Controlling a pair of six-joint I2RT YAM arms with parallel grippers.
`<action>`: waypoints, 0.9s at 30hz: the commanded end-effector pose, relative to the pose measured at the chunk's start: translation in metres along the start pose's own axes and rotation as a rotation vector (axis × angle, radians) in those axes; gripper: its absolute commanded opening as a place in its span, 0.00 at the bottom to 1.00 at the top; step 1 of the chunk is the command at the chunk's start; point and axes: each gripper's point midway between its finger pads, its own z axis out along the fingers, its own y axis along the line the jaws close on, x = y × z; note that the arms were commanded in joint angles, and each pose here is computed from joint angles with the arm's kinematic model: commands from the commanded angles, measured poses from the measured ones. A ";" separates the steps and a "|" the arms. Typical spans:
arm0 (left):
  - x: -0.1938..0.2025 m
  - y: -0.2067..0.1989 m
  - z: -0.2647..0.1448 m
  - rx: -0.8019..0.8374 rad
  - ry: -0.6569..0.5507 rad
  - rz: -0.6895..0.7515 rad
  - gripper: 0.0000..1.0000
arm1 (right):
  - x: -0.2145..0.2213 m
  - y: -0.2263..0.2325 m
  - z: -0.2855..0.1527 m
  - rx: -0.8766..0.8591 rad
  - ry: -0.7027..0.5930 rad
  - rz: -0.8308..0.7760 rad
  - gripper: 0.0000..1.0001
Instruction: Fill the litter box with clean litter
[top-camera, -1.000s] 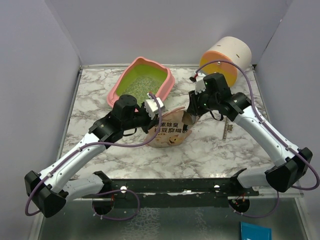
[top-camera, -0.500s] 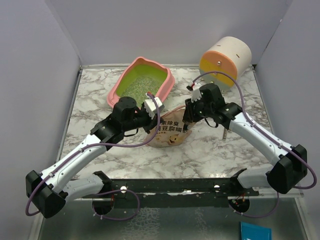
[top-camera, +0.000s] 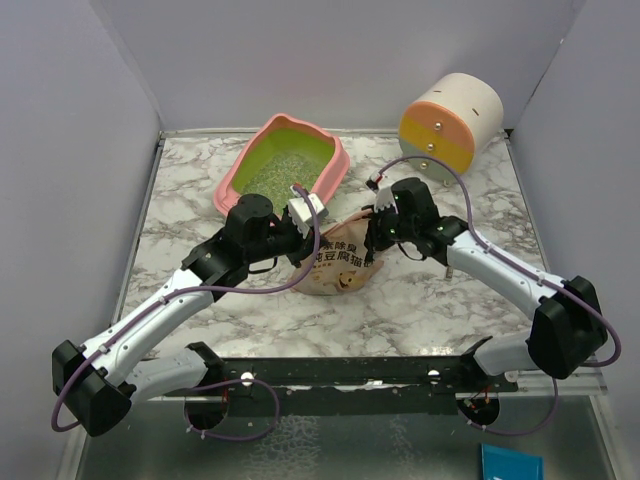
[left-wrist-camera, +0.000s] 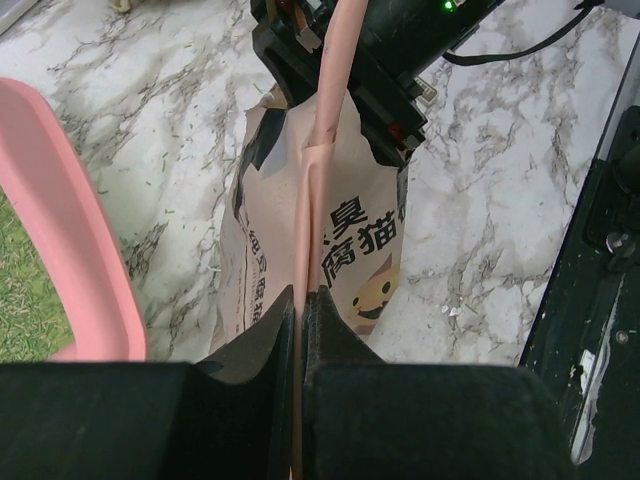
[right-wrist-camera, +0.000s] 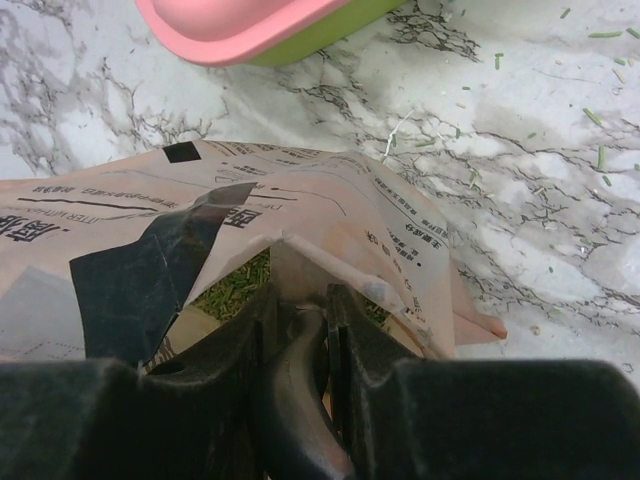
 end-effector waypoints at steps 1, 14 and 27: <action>-0.038 -0.005 -0.005 0.019 -0.147 0.035 0.00 | 0.059 0.007 0.012 -0.051 0.167 0.116 0.01; -0.029 -0.002 -0.003 0.001 -0.137 0.020 0.00 | 0.015 0.044 0.006 -0.244 -0.034 0.343 0.01; -0.025 0.003 -0.009 -0.041 -0.119 0.021 0.00 | -0.046 0.009 -0.046 -0.340 -0.267 0.514 0.01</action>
